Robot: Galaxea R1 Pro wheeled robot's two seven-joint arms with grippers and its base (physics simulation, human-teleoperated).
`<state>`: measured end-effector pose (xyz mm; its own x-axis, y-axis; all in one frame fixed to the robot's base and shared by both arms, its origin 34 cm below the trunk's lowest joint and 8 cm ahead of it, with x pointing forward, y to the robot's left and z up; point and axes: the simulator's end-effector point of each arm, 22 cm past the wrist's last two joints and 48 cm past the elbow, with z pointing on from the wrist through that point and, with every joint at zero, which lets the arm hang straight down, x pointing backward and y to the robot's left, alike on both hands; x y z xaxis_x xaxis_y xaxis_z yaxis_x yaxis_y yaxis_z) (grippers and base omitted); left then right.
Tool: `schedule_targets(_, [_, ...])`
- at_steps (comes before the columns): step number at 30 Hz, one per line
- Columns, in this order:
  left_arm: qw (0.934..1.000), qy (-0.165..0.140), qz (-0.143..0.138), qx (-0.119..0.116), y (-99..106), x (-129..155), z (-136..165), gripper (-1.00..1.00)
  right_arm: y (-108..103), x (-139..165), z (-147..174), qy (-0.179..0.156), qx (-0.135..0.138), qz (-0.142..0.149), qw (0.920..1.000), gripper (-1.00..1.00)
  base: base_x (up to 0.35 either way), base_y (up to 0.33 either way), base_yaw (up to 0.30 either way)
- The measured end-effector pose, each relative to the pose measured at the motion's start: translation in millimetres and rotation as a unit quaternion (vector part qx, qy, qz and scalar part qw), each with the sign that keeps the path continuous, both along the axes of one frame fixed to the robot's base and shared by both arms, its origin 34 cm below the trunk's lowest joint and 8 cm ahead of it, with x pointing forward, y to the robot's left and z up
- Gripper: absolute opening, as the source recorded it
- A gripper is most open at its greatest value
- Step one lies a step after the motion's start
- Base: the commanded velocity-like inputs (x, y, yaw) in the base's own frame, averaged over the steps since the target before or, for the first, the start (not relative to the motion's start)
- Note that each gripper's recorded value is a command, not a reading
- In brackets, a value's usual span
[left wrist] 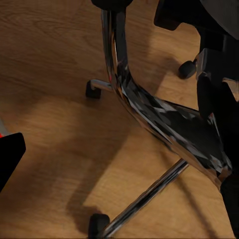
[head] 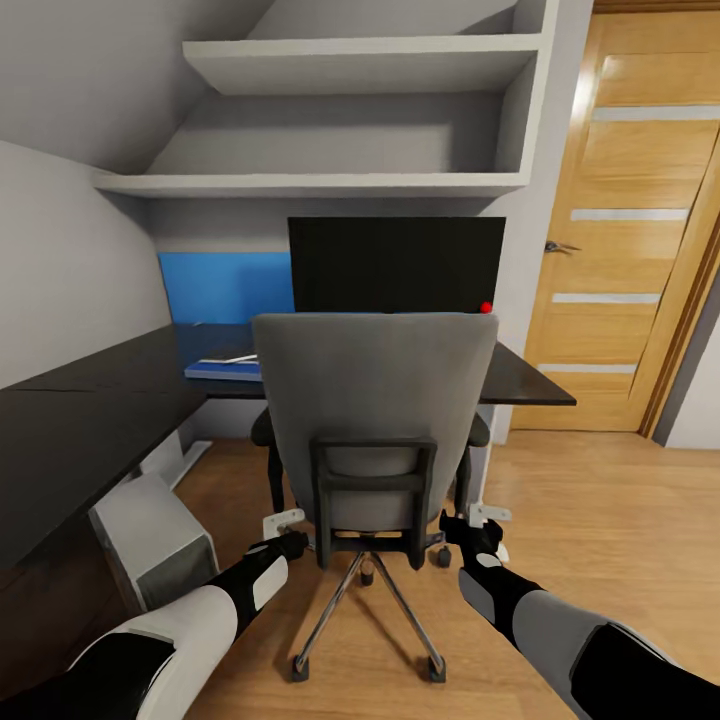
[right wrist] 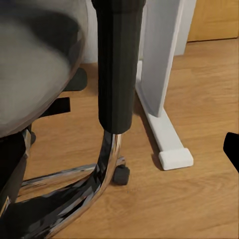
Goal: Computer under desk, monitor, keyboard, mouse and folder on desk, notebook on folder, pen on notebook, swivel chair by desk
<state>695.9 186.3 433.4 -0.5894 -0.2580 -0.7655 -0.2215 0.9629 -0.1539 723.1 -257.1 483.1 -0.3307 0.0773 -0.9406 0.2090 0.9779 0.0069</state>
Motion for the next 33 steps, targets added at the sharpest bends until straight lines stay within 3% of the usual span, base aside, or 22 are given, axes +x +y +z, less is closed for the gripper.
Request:
schedule_targets(7, [1.0,-0.001,-0.003,0.003,0.1,0.7,0.3,1.0,0.6,0.2,-0.3,0.0,-0.001,0.002,1.0,1.0,-0.119,0.0,0.0])
schedule_targets(33, [1.0,0.002,-0.002,0.004,0.6,-0.9,-1.9,1.0,0.3,0.1,-0.7,0.001,-0.002,0.002,1.0,1.0,-0.33,0.0,0.0])
